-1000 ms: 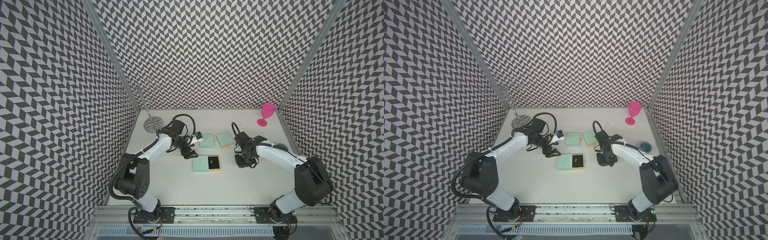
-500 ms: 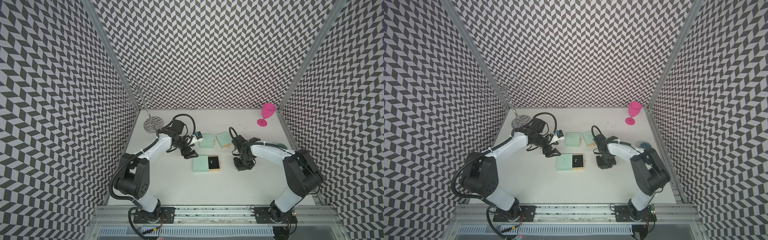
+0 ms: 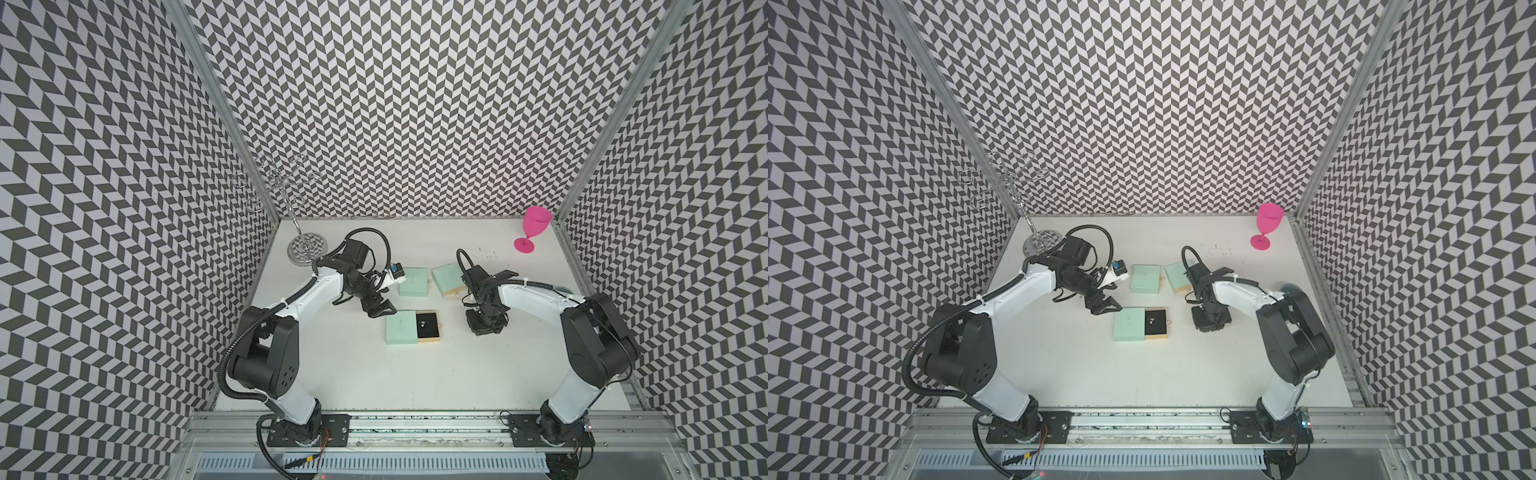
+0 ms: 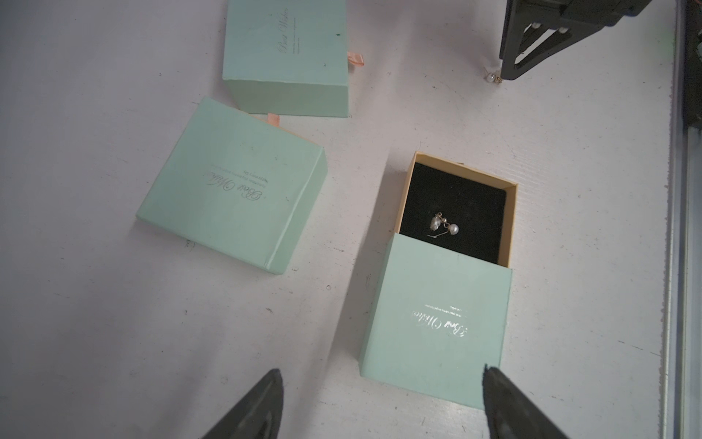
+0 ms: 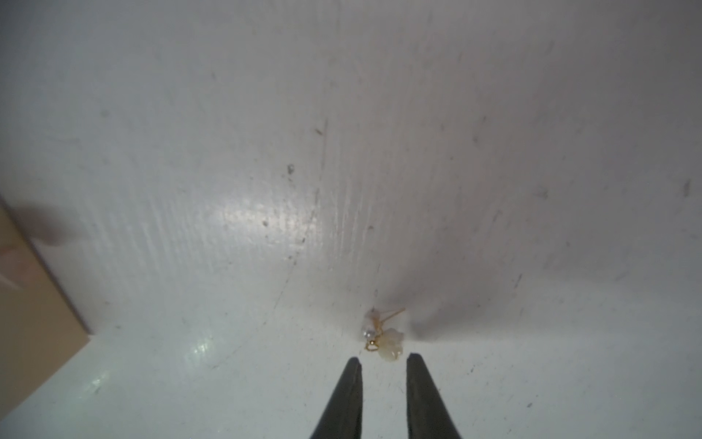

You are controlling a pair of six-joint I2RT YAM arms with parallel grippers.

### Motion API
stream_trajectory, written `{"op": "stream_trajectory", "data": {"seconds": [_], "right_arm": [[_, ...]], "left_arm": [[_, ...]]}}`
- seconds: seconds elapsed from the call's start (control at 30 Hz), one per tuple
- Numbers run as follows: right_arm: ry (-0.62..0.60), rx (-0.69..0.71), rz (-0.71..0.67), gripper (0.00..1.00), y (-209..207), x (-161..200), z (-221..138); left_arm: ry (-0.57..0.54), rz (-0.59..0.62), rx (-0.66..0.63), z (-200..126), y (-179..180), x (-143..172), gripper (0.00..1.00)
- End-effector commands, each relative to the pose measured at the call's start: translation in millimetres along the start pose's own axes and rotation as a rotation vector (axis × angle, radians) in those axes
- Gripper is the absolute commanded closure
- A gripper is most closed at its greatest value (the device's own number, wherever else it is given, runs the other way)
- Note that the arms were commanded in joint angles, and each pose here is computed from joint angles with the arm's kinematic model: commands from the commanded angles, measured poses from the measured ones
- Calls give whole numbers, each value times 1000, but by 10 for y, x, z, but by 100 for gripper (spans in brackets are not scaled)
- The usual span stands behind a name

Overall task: Place the earrings into the drawer-style jewelry box
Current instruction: Pick up the earring from the center of the board.

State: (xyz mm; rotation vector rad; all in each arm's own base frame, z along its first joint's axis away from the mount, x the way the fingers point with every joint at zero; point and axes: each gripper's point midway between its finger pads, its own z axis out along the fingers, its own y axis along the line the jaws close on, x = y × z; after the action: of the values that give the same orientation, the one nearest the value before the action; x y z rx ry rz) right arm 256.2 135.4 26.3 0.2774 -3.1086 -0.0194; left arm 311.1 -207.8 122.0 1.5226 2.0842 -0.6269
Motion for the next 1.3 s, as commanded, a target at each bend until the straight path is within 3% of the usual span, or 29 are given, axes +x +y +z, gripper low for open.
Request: {"op": "stream_trajectory", "data": {"seconds": [0.0,0.83,1.0,1.27], "right_arm": [[8,10,-1,78,-24,-18,36],[39,-29,2,84,28,67,168],[30,-38,4,92,43,67,113],[4,-74,5,93,113,15,-111]], "left_arm": [[-9,11,-7,-60,10,-25,17],[-13,10,-8,-68,-23,-13,17],[-16,10,-8,-70,-25,-17,17],[-20,13,-10,-74,-28,-30,17]]}}
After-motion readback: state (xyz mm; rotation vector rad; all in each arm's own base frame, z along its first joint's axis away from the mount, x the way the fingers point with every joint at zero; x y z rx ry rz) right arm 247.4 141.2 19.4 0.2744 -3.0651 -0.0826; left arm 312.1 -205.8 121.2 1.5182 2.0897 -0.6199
